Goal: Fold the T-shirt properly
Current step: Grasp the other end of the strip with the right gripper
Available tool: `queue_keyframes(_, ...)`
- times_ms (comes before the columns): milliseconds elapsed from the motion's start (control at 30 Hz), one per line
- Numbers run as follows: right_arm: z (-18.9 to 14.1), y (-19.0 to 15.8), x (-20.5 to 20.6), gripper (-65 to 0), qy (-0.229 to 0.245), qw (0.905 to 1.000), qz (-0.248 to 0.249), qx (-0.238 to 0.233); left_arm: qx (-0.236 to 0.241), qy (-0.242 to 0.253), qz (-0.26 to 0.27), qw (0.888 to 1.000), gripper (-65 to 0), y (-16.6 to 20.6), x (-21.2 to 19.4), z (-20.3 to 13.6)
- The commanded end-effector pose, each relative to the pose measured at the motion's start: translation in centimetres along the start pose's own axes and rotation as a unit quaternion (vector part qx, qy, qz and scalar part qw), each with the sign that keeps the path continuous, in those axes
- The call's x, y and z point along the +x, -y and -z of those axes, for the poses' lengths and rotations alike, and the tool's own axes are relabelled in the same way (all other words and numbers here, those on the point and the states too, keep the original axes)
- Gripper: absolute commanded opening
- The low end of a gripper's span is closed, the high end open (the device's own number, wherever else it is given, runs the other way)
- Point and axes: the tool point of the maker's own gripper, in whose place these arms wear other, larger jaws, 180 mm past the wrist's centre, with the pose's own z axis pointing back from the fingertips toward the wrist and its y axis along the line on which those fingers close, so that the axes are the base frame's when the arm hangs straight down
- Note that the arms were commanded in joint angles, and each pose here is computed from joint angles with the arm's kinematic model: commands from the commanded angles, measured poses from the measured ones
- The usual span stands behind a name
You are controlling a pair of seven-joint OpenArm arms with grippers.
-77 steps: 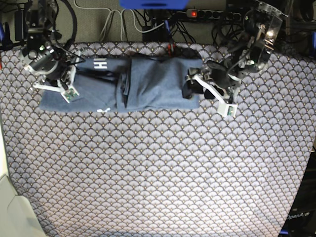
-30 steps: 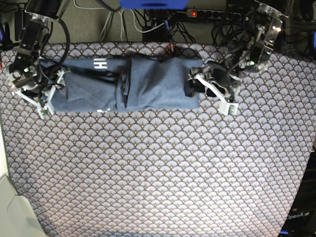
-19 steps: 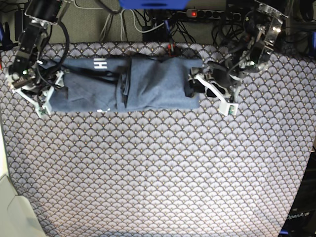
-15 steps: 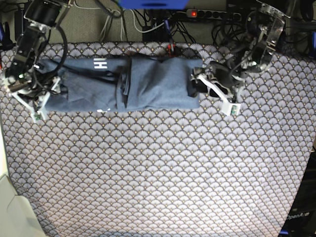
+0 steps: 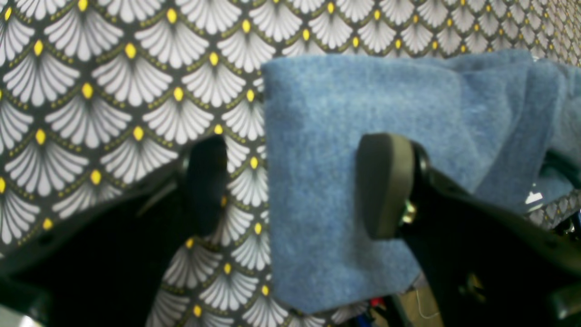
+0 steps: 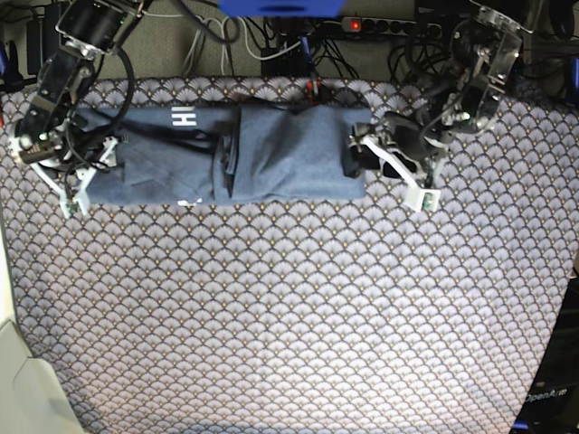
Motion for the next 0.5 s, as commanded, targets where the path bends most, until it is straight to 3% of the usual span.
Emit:
queue_keyframes(0, -0.5, 0.8, 1.0, -22.7, 0.014, 0.9998, 0.0, -0.011, -0.006, 0.02, 0.009, 1.0, -20.5, 0.2, 1.4, -0.4)
queue_keyframes(267, -0.4, 0.5, 0.8, -22.7, 0.01, 0.9999, 0.004, -0.008, -0.006, 0.02, 0.009, 1.0, -20.5, 0.3, 1.5, -0.4)
queue_keyframes(467, -0.5, 0.2, -0.1, -22.7, -0.032, 0.9995, 0.009, -0.004, -0.006, 0.02, 0.009, 1.0, -20.5, 0.3, 1.4, -0.4)
